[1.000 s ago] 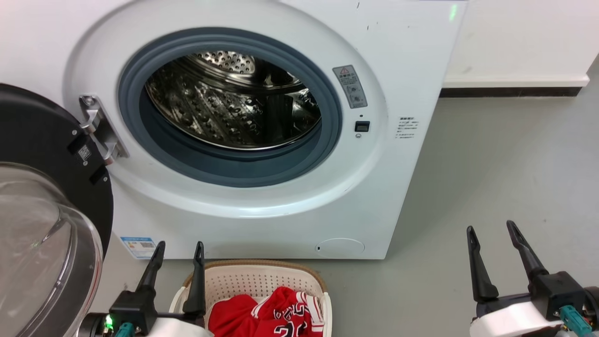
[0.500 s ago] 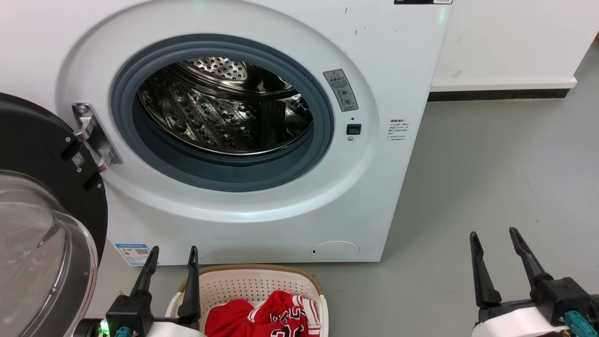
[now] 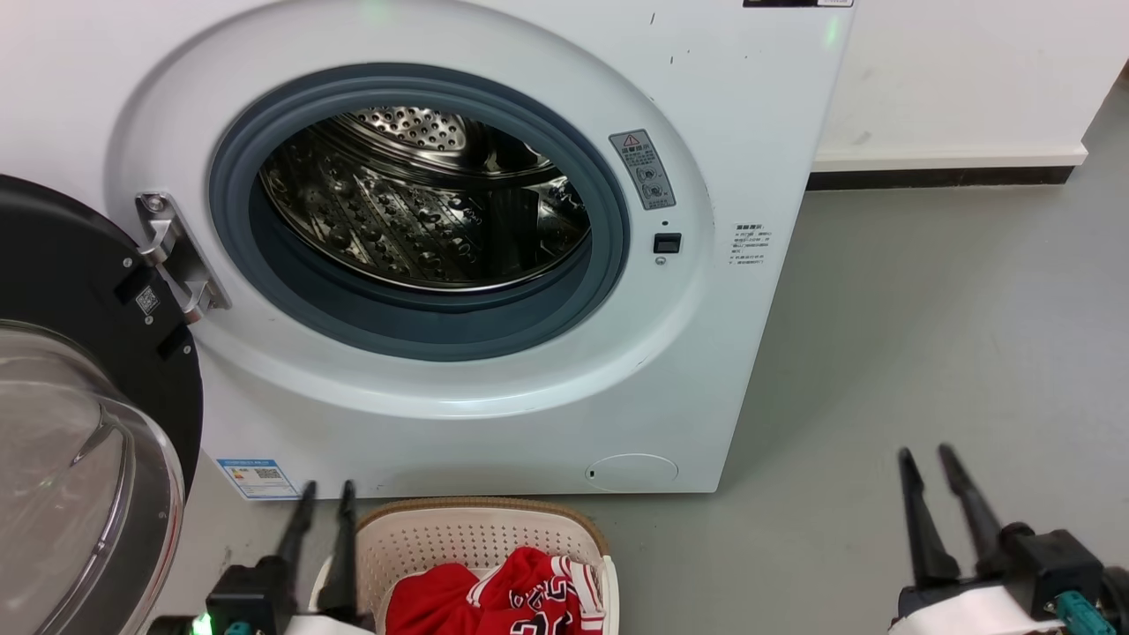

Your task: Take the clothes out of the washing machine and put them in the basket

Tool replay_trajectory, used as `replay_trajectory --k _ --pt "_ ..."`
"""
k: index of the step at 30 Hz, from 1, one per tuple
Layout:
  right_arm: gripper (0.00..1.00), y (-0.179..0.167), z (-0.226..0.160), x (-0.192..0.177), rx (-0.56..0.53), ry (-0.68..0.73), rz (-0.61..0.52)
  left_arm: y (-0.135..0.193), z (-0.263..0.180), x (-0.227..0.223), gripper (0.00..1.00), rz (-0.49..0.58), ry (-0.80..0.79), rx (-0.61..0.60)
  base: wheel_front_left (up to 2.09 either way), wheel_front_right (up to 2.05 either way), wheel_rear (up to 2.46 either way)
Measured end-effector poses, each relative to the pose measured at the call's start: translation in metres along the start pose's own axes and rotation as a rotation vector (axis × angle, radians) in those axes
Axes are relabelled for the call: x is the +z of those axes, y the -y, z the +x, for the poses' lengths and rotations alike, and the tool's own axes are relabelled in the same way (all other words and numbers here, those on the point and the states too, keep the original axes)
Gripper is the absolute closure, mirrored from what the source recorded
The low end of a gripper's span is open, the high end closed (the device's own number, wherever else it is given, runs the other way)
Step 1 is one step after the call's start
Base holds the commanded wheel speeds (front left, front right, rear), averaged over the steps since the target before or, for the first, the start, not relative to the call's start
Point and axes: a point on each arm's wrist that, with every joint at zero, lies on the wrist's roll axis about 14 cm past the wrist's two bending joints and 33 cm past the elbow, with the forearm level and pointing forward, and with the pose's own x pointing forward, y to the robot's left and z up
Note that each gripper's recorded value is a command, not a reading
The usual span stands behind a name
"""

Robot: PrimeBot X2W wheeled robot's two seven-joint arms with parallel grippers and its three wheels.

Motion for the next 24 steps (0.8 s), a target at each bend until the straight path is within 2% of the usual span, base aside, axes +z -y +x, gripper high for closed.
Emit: replay_trajectory --k 4,24 --pt "1.00 0.000 -0.006 -0.014 -0.008 -0.049 0.030 -0.003 -0.006 -0.017 1.00 -0.025 -0.061 0.014 0.00 0.00 0.00" --pt "1.00 0.012 0.000 -0.022 -0.103 -0.082 0.425 -0.017 0.001 -0.021 1.00 -0.407 -0.094 0.109 0.00 0.00 0.00"
